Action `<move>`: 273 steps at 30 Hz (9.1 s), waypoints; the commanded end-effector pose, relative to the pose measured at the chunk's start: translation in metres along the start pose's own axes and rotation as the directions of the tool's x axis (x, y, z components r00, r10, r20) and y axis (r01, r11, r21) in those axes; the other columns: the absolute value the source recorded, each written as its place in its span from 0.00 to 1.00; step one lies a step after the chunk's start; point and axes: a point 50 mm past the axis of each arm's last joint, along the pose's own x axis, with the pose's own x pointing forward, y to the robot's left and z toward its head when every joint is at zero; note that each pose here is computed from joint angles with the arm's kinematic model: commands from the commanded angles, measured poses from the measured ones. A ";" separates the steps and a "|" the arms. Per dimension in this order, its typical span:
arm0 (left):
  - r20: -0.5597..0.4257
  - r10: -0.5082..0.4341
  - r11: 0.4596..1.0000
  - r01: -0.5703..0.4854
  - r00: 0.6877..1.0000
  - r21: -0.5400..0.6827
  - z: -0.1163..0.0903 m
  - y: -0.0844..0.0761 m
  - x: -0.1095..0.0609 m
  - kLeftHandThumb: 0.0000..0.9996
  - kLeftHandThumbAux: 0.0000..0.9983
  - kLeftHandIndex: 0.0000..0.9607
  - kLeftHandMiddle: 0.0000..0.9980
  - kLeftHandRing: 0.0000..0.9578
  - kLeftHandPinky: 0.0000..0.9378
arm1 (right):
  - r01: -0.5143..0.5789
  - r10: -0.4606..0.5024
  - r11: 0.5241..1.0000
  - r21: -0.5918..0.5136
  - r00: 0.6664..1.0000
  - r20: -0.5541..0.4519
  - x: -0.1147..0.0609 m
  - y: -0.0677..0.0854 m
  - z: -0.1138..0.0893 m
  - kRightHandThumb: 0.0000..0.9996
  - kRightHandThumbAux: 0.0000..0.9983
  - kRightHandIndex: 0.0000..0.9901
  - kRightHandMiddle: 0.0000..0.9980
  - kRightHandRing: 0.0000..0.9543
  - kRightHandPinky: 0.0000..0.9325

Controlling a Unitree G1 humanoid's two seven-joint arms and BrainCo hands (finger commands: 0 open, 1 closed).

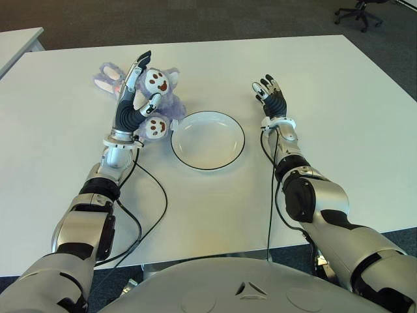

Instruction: Put the doll into the plate.

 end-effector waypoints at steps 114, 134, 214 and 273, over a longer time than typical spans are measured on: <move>-0.442 -0.103 0.994 0.109 0.891 -0.013 -0.035 -0.036 -0.075 0.52 0.23 0.06 0.13 0.10 0.10 | 0.019 0.007 0.993 0.119 0.977 -0.214 -0.029 0.005 -0.059 0.26 0.71 0.08 0.11 0.08 0.08; -0.383 -0.121 0.993 0.117 0.916 -0.035 -0.028 -0.034 -0.077 0.50 0.21 0.04 0.09 0.05 0.04 | 0.025 0.000 0.992 0.121 0.978 -0.208 -0.028 0.004 -0.058 0.26 0.73 0.08 0.11 0.08 0.07; -0.297 -0.297 0.950 0.312 0.907 0.003 -0.008 -0.022 -0.079 0.53 0.24 0.00 0.02 0.00 0.00 | 0.018 0.012 0.990 0.140 0.978 -0.208 -0.028 0.006 -0.058 0.33 0.71 0.09 0.12 0.09 0.09; -0.245 -0.130 0.988 0.145 0.961 0.044 -0.013 -0.043 -0.044 0.50 0.25 0.10 0.22 0.19 0.17 | 0.021 0.014 0.987 0.161 0.977 -0.213 -0.028 0.010 -0.058 0.37 0.73 0.09 0.11 0.08 0.09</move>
